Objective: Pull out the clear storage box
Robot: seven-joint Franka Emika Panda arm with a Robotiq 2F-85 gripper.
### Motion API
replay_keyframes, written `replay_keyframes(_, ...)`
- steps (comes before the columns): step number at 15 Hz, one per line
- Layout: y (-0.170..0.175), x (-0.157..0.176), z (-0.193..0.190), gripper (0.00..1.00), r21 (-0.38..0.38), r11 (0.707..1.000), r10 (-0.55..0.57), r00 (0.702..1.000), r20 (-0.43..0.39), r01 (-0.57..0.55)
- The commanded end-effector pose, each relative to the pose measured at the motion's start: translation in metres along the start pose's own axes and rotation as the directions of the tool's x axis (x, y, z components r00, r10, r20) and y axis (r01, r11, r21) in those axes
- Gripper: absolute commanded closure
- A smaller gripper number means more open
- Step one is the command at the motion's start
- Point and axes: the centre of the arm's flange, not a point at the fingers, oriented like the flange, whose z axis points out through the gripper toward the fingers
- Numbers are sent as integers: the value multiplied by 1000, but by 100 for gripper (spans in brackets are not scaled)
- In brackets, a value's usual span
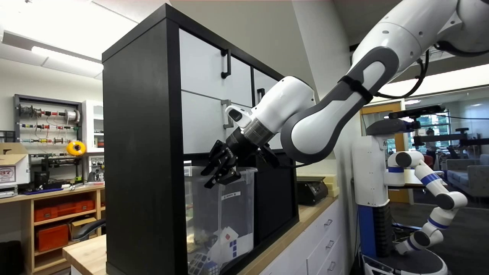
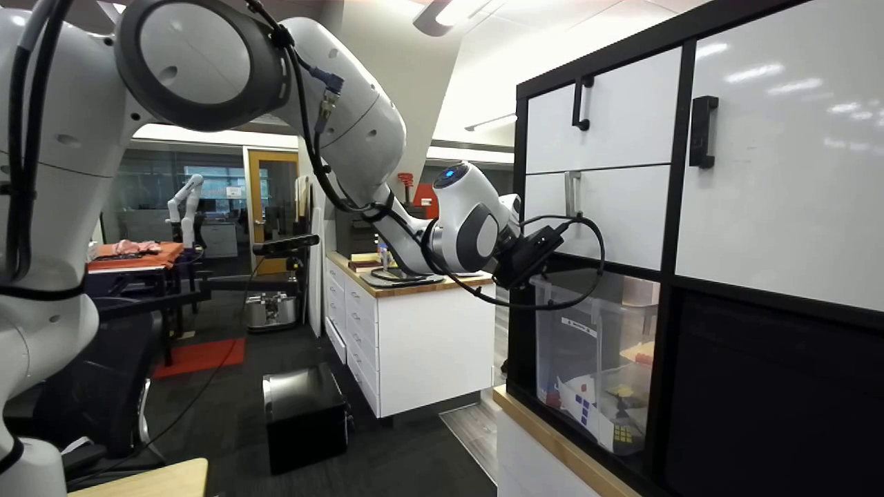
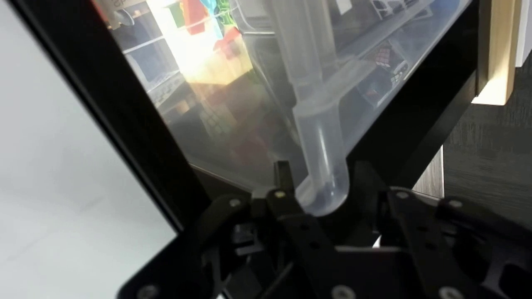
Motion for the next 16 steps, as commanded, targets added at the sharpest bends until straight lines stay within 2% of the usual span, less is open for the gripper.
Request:
replay_keyframes(1,12,-8,-13,87,-19,1000,-24,1000,-15,24)
replay_keyframes(3,12,-10,-17,98,-26,999,-31,999,-15,31)
replay_keyframes(5,12,-11,-18,94,-28,999,-47,999,-12,47)
replay_keyframes(10,6,-11,-28,94,-27,998,-57,998,-16,57)
replay_keyframes(16,-17,-13,-52,94,-19,998,-67,997,-33,67)
